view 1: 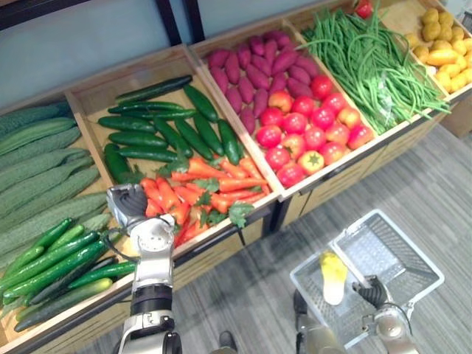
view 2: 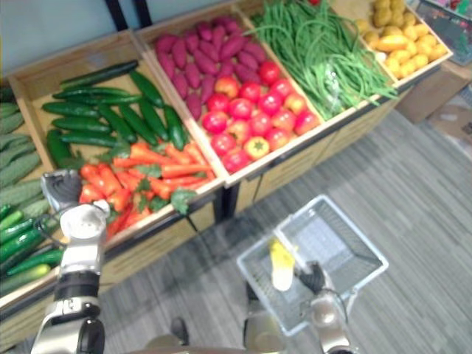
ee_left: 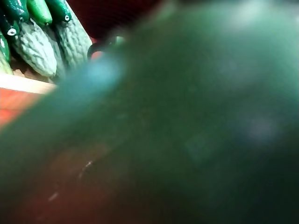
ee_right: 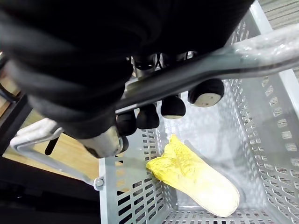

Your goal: Pick vegetable in the basket

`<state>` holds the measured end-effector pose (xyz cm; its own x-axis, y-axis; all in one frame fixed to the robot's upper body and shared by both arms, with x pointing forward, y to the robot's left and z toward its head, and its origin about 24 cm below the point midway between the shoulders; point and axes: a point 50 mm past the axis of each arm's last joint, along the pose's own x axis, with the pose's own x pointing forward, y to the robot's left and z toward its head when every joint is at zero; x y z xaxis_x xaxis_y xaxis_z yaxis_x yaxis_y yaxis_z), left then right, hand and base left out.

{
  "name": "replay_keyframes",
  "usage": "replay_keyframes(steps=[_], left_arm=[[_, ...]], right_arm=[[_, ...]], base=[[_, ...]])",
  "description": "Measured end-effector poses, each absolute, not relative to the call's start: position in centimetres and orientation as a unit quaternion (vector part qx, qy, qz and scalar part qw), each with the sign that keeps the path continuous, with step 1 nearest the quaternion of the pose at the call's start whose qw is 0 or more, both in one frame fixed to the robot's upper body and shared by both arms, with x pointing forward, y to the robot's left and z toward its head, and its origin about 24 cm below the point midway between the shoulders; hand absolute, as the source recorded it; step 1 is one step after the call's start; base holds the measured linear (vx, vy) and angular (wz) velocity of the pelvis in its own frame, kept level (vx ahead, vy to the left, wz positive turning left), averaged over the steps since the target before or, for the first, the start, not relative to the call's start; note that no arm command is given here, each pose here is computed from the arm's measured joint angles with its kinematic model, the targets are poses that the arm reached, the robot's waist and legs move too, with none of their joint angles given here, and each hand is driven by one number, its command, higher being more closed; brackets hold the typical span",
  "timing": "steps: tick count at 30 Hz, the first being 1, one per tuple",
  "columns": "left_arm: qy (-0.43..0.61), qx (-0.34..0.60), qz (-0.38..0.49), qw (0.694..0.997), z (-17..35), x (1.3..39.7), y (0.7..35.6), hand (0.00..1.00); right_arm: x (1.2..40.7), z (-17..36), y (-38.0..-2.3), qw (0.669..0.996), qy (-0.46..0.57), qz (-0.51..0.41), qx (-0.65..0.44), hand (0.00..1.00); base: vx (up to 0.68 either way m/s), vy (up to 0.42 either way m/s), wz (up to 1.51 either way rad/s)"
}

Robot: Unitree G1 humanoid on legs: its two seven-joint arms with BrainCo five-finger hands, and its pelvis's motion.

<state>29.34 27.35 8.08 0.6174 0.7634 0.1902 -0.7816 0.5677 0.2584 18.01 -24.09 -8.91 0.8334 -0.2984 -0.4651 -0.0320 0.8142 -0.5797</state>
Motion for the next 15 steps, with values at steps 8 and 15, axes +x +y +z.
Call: replay_keyframes(steps=[8,15], left_arm=[[-0.030,0.183,0.434,0.882,8.41,29.39,27.24,0.00],[-0.023,0.207,0.418,0.884,8.27,29.61,26.94,0.00]], right_arm=[[17.84,-8.93,-24.15,0.911,0.280,-0.076,-0.294,1.00],[17.99,-8.78,-24.15,0.912,0.275,-0.077,-0.294,1.00]], base=[[-0.02,-0.026,0.03],[0.01,-0.019,-0.02]])
